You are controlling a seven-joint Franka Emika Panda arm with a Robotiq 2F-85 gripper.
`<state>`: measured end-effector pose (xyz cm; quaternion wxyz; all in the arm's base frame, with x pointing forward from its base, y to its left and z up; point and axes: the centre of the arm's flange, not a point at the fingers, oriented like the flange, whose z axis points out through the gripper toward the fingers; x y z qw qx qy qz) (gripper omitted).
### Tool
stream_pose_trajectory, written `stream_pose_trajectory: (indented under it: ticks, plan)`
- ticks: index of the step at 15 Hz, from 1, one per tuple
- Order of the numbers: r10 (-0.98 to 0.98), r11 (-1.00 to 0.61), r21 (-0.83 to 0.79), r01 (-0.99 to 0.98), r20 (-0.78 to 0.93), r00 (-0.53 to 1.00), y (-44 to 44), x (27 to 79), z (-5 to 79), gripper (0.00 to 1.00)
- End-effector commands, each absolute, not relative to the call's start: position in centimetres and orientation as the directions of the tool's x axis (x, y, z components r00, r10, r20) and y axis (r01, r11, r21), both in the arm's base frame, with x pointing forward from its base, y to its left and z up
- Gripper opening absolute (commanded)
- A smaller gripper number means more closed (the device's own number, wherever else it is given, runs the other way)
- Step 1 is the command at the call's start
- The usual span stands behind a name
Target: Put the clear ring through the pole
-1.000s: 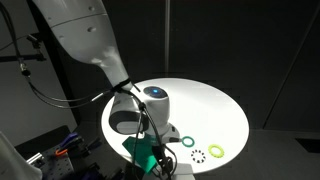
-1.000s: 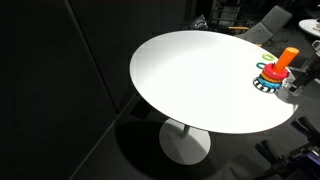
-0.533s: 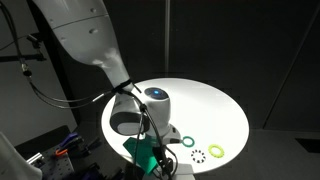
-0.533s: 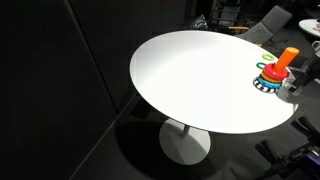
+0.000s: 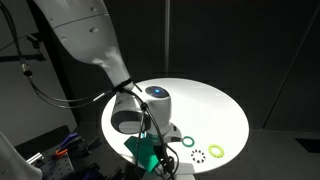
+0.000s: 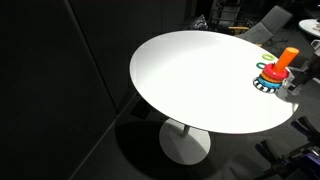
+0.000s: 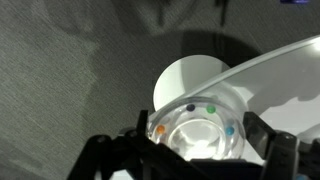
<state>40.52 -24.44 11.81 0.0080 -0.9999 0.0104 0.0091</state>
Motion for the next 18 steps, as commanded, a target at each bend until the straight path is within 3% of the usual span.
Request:
stream_pose_trajectory:
  ticks: [1, 18]
  plan:
    - [-0.023, -0.999, -0.035, -0.023, -0.015, 1.0, -24.7, 40.9, 14.2, 0.68]
    - [-0.041, -0.999, -0.032, -0.04, 0.036, 0.999, -22.6, 43.1, 28.6, 0.68]
